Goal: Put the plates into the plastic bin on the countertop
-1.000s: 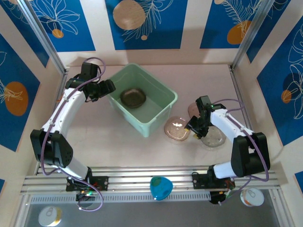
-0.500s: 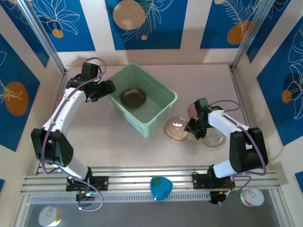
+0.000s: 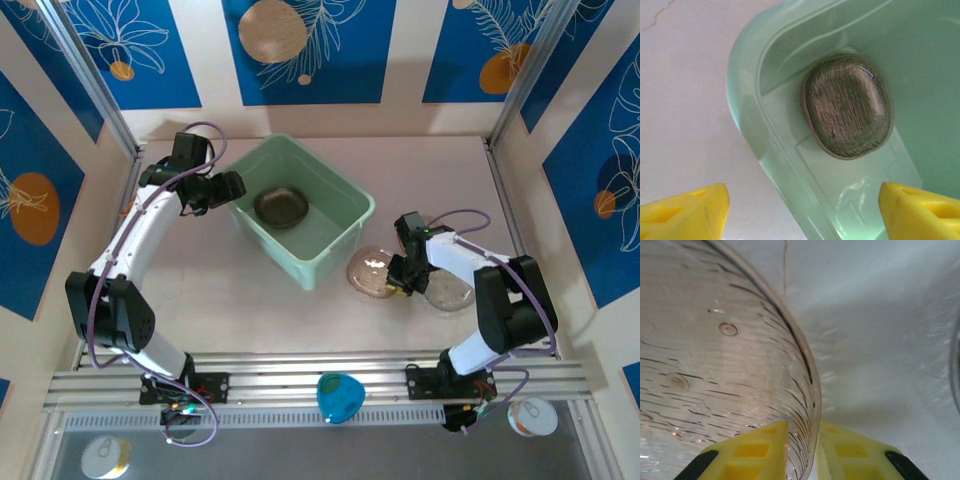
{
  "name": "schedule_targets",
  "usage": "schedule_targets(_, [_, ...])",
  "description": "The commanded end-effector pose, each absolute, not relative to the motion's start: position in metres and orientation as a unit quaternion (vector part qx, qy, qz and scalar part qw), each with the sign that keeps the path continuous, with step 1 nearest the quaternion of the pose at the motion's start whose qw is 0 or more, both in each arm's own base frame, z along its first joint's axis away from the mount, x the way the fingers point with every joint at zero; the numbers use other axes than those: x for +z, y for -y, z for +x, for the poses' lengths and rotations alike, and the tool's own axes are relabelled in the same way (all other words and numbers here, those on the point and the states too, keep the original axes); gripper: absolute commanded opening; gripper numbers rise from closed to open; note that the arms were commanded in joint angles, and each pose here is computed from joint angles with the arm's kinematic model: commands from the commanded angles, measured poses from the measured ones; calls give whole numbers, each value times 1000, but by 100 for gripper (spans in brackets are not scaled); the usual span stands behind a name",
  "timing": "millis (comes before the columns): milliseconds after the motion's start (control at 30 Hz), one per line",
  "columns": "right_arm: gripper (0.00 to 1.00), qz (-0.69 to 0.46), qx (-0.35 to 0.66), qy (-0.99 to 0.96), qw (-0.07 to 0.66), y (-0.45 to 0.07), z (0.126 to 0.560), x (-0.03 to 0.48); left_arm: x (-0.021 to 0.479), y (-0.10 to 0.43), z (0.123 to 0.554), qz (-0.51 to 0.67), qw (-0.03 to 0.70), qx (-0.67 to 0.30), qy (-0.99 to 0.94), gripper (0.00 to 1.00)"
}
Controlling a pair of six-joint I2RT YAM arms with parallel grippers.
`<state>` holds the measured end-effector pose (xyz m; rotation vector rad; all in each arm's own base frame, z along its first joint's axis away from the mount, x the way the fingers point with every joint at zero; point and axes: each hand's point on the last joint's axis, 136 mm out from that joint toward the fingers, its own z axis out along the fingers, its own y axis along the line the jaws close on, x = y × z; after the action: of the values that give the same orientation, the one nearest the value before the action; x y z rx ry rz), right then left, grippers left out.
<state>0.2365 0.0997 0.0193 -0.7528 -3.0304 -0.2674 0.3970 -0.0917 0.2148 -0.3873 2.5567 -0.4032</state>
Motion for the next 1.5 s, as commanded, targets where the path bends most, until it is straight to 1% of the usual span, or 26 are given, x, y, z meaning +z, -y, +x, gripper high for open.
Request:
schedule_targets(0, [15, -240, -57, 969, -10, -94, 239, 20, 230, 97, 390, -122, 269, -160, -942, 78])
schedule_targets(133, [8, -242, -43, 969, -26, -90, 239, 26, 236, 97, 387, -116, 276, -164, -940, 79])
schedule_targets(267, [4, -249, -34, 966, -64, -84, 240, 43, 238, 98, 383, -113, 279, -170, -938, 79])
schedule_targets(467, [1, -274, -28, 953, -130, -69, 246, 86, 237, 101, 378, -114, 275, -181, -937, 79])
schedule_targets(600, [0, -310, -22, 939, -150, -52, 241, 113, 238, 101, 374, -116, 278, -185, -936, 79])
schedule_targets(700, [0, -355, -35, 916, -182, -39, 242, 144, 242, 103, 374, -113, 283, -192, -933, 79])
schedule_targets(833, [0, -388, -73, 877, -275, -25, 254, 206, 247, 106, 376, -105, 289, -200, -930, 79])
schedule_targets(967, [0, -400, -109, 843, -342, -21, 270, 267, 250, 108, 381, -98, 294, -204, -929, 79])
schedule_targets(1067, [0, -386, -169, 832, -362, -41, 298, 303, 249, 109, 384, -95, 292, -202, -930, 79])
schedule_targets(1200, [0, -368, -225, 836, -338, -94, 332, 326, 250, 107, 386, -98, 293, -199, -930, 79])
schedule_targets(1300, [0, -349, -240, 843, -331, -141, 348, 330, 255, 99, 388, -118, 297, -206, -925, 79])
schedule_targets(1467, [0, -359, -242, 857, -280, -209, 366, 312, 260, 89, 391, -143, 298, -222, -917, 79])
